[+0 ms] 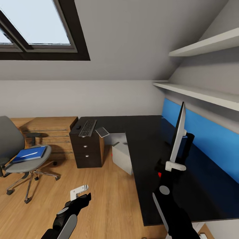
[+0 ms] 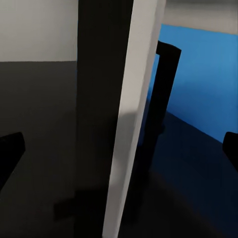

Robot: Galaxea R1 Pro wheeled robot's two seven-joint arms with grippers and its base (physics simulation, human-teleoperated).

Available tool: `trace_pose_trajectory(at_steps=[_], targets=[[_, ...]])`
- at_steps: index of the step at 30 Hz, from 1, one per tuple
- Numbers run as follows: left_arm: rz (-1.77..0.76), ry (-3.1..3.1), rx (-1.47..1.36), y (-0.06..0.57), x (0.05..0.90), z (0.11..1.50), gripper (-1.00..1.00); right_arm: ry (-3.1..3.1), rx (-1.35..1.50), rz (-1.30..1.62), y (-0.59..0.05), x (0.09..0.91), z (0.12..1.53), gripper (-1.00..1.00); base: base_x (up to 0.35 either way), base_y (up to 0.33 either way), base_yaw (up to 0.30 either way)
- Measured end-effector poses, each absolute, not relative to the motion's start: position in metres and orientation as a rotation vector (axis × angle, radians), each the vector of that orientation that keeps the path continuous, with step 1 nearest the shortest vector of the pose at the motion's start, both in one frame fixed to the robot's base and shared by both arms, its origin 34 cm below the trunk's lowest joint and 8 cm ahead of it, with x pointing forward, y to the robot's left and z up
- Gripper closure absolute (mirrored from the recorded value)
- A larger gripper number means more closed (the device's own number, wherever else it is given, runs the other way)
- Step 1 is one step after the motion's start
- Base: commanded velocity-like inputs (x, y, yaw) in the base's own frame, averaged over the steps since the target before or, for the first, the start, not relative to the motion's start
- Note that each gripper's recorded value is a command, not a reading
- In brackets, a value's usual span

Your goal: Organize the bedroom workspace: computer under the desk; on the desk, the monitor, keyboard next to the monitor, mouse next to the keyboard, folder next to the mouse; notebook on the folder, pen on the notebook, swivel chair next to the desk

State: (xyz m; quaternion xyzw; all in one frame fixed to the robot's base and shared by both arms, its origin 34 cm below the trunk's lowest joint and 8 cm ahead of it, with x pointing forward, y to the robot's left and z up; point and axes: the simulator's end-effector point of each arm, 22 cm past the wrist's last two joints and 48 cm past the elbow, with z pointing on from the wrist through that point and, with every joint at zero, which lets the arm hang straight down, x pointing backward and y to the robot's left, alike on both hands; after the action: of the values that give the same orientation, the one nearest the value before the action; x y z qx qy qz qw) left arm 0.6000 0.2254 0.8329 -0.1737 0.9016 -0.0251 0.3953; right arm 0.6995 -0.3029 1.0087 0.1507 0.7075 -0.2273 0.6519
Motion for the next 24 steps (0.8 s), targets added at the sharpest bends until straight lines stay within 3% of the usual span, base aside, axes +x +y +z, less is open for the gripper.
trace_pose_trajectory(at_steps=[24], targets=[[-0.065, 2.288, -0.437, 0.224, 0.600, 0.832, -1.00, 1.657, 0.435, -0.527, -0.330, 0.709, 0.991, -1.00, 0.000, 0.000, 0.000]])
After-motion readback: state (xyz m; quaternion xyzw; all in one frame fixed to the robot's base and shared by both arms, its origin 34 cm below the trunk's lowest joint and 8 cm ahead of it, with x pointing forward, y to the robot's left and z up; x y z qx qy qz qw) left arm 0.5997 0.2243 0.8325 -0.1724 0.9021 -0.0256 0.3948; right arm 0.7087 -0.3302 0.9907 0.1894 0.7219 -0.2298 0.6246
